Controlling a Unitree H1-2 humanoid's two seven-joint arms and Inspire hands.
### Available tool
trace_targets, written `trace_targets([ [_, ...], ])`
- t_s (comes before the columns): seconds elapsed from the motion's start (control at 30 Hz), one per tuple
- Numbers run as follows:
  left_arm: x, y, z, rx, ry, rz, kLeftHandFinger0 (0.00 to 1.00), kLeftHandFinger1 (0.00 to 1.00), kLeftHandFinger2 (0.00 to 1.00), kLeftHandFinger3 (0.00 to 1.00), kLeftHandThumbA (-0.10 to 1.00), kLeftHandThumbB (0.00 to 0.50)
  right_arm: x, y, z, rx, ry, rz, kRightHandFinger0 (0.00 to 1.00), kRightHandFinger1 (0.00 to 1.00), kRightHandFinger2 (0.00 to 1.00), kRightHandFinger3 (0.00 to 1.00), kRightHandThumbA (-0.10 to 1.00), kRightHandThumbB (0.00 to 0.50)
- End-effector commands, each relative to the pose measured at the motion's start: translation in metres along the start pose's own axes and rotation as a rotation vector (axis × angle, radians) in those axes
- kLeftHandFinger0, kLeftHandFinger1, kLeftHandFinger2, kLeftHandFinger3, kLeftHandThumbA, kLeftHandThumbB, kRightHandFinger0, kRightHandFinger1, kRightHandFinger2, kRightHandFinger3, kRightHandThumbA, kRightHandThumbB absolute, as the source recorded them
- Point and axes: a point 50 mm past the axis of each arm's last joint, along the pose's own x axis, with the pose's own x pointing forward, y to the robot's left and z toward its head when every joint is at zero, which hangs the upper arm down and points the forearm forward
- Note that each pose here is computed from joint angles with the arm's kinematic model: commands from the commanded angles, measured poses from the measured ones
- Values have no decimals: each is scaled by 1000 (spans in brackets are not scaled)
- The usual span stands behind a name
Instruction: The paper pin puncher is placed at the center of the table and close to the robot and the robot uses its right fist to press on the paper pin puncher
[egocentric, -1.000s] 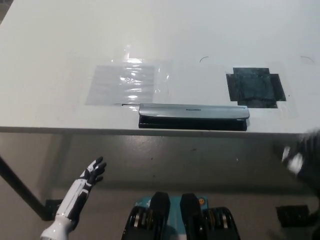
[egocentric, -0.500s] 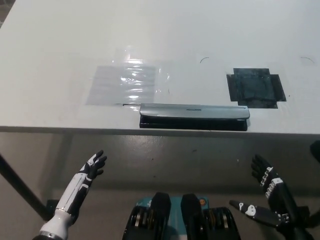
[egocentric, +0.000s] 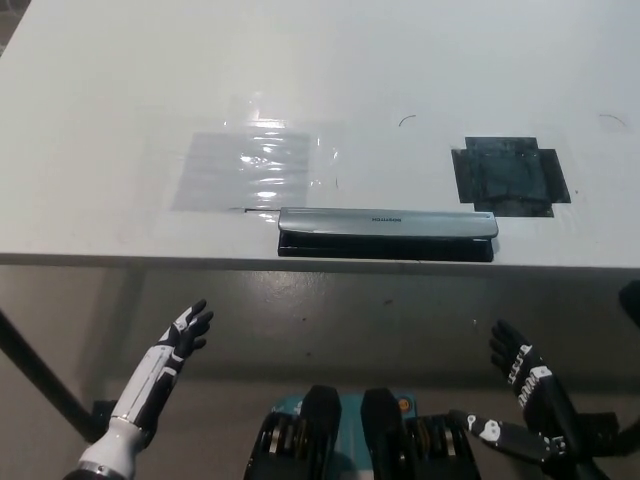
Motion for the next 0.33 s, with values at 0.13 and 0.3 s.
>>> trace_targets([
  [0.13, 7, 7, 12, 32, -58, -17, 1000, 1000, 1000, 1000, 1000, 182, 0, -1, 10, 6, -69, 13, 1000, 1000, 1000, 1000, 1000, 254],
  [0.3, 6, 7, 12, 33, -60, -10, 1000, 1000, 1000, 1000, 1000, 174, 1, -1, 9, -13, -56, 22, 1000, 1000, 1000, 1000, 1000, 262],
])
